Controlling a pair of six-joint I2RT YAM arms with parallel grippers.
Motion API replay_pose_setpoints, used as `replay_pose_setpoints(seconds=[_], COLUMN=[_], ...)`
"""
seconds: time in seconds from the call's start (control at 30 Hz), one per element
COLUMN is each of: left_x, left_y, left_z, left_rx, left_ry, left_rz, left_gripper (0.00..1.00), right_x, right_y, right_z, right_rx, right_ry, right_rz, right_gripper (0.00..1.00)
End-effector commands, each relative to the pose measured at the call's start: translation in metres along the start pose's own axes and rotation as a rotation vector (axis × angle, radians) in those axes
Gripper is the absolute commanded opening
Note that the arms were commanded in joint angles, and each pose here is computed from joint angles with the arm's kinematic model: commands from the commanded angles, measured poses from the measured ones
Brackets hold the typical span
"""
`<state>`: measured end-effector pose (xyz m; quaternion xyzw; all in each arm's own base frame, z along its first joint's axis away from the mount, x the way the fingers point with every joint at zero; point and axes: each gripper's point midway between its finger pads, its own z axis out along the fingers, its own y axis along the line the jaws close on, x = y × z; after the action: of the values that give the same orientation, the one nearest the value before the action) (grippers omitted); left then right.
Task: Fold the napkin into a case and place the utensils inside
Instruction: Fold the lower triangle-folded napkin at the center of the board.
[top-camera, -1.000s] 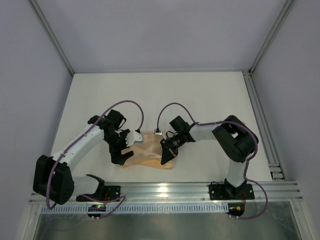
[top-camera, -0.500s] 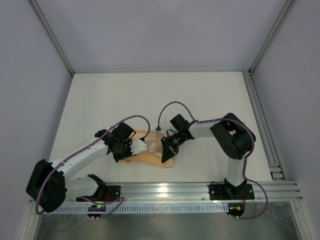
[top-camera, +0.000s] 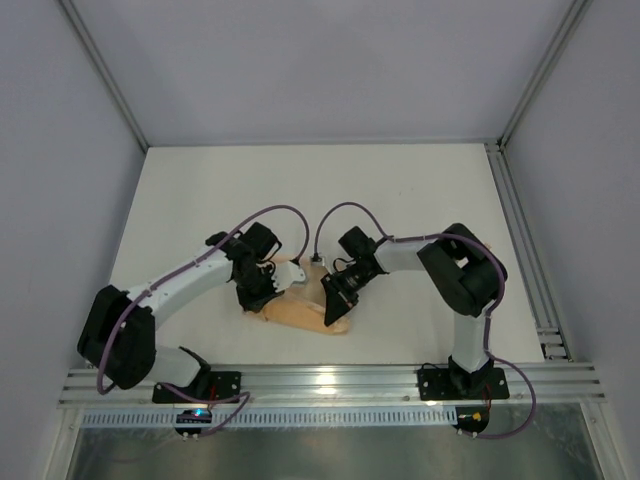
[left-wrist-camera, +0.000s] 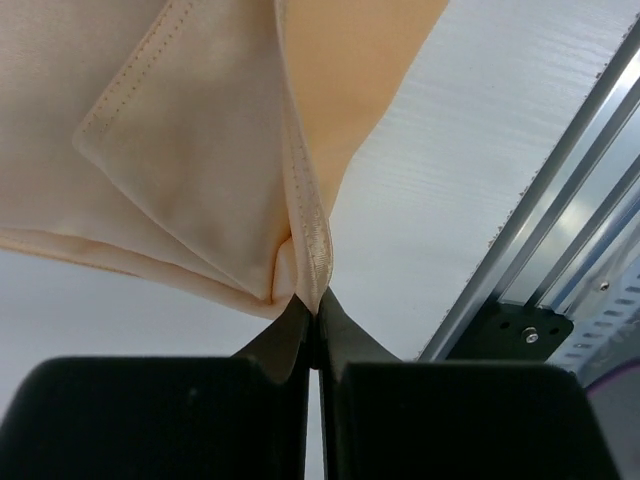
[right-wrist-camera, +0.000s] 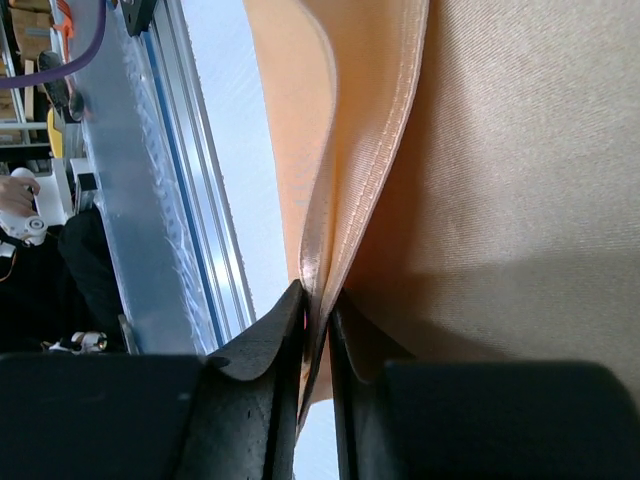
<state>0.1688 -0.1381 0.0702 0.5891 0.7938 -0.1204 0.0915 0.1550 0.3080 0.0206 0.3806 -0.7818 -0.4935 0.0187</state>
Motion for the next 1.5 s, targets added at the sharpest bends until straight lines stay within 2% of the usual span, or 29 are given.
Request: replay_pose_setpoints(seconds=[0.0,0.07,0.1,0.17,0.2,0.23,0.37,0.6,0.73,0.83,0.9,0.97,1.1,1.2,1.3,1.37,1.47], left_x=[-0.001,-0.005,-0.003,-0.003,-0.001,-0.002,0.006,0.004,-0.005,-0.004,-0.004,-0.006,-0.008,-0.008,-0.009,-0.012,-0.023], left_y=[-0.001,0.007,0.011,0.016,0.019,0.020,0.022,0.033,0.039,0.046,0.046,0.046,0.049,0.051,0.058,0.062,0.063], left_z=[0.008,0.009,0.011,0.010,0.011,0.012,0.017,0.024,0.024,0.028,0.032,0.032,0.033,0.035,0.036,0.036,0.030], left_rx=[0.103,0.105,0.111,0.111,0.114,0.123,0.131,0.094,0.104,0.091,0.093,0.094,0.083,0.074,0.046,0.030,0.035], left_ry=[0.037,0.026,0.027,0.022,0.025,0.018,0.038,0.039,0.012,-0.009,-0.016,-0.023,-0.036,-0.044,-0.065,-0.084,-0.137], left_rz=[-0.120,-0.144,-0.163,-0.168,-0.176,-0.179,-0.200,-0.250,-0.318,-0.374,-0.385,-0.399,-0.425,-0.450,-0.478,-0.496,-0.497], left_gripper=[0.00,0.01,0.01,0.03,0.03,0.04,0.09,0.22,0.24,0.25,0.26,0.27,0.27,0.22,0.12,0.00,0.00], right_x=[-0.012,-0.013,-0.015,-0.016,-0.019,-0.021,-0.035,-0.089,-0.122,-0.113,-0.120,-0.109,-0.101,-0.095,-0.090,-0.086,-0.085], right_y=[0.002,-0.001,0.001,-0.003,0.001,0.000,0.001,-0.016,0.002,0.005,0.007,0.007,0.002,-0.008,-0.013,-0.012,-0.009], right_z=[-0.008,-0.011,-0.014,-0.021,-0.027,-0.031,-0.048,-0.064,-0.061,-0.034,-0.028,-0.017,-0.008,-0.004,0.001,0.005,0.007], right_rx=[0.021,0.041,0.047,0.079,0.089,0.108,0.161,0.324,0.324,0.309,0.301,0.305,0.385,0.440,0.433,0.422,0.404], right_ry=[-0.023,-0.031,-0.041,-0.062,-0.079,-0.092,-0.160,-0.284,-0.372,-0.359,-0.408,-0.401,-0.405,-0.401,-0.382,-0.368,-0.358], right_rz=[-0.027,-0.018,-0.028,-0.023,-0.037,-0.039,-0.053,-0.044,-0.167,-0.167,-0.200,-0.202,-0.267,-0.269,-0.262,-0.275,-0.300], right_gripper=[0.21,0.28,0.36,0.41,0.55,0.60,0.67,0.68,0.68,0.68,0.68,0.68,0.67,0.66,0.64,0.60,0.54])
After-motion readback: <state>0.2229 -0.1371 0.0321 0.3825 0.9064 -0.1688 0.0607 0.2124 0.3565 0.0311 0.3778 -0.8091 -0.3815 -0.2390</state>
